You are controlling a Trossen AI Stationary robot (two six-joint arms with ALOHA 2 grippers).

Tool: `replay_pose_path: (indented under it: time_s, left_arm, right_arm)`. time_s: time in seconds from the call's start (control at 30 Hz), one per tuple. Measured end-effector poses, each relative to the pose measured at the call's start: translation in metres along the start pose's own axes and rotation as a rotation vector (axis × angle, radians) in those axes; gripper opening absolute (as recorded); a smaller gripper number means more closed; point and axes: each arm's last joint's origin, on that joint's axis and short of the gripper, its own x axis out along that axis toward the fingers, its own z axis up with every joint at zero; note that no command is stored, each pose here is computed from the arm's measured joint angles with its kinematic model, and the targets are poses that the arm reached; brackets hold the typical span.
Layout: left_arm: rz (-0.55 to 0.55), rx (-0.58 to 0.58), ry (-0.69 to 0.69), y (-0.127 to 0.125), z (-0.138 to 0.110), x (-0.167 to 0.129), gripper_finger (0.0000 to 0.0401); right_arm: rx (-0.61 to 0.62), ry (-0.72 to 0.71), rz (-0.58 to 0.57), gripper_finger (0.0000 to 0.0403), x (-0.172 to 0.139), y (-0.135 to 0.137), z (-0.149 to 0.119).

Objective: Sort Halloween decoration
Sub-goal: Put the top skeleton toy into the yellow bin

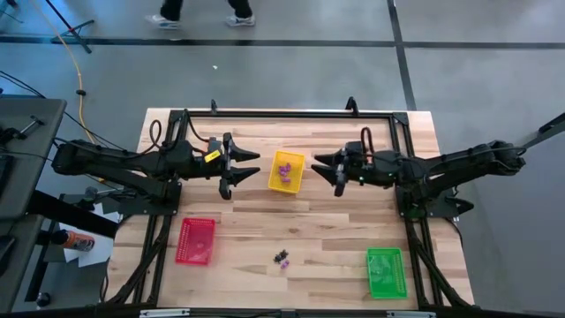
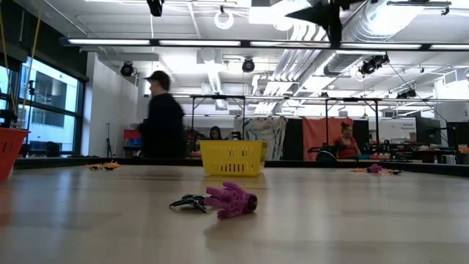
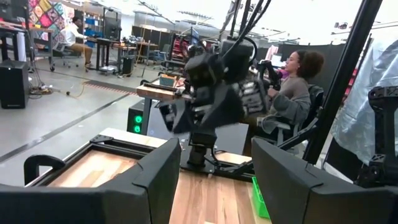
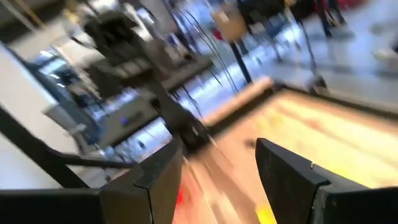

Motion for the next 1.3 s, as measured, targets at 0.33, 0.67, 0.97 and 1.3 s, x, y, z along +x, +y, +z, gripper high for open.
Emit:
replay_pose_path:
  time_s: [0.33,0.67,0.97,1.3]
  left_arm:
    - [0.0,0.0,0.0,0.0,0.0,0.0,0.0188]
    - [0.0,-0.001,0.002,0.0,0.0,0.0,0.0188]
    - [0.0,0.0,0.005,0.0,0.0,0.0,0.0188]
    - [0.001,0.0,0.005,0.0,0.0,0.0,0.0188]
  right_arm:
    - [0.333,0.409,-0.552,0.02,-0.014,-0.058,-0.032]
    - [0.233,0.667,-1.031,0.02,-0.032,-0.128,-0.003]
    - [0.246,0.823,-1.124,0.02,-0.019,-0.187,-0.016]
    - [0.272,0.969,-1.165,0.02,-0.004,-0.22,-0.048]
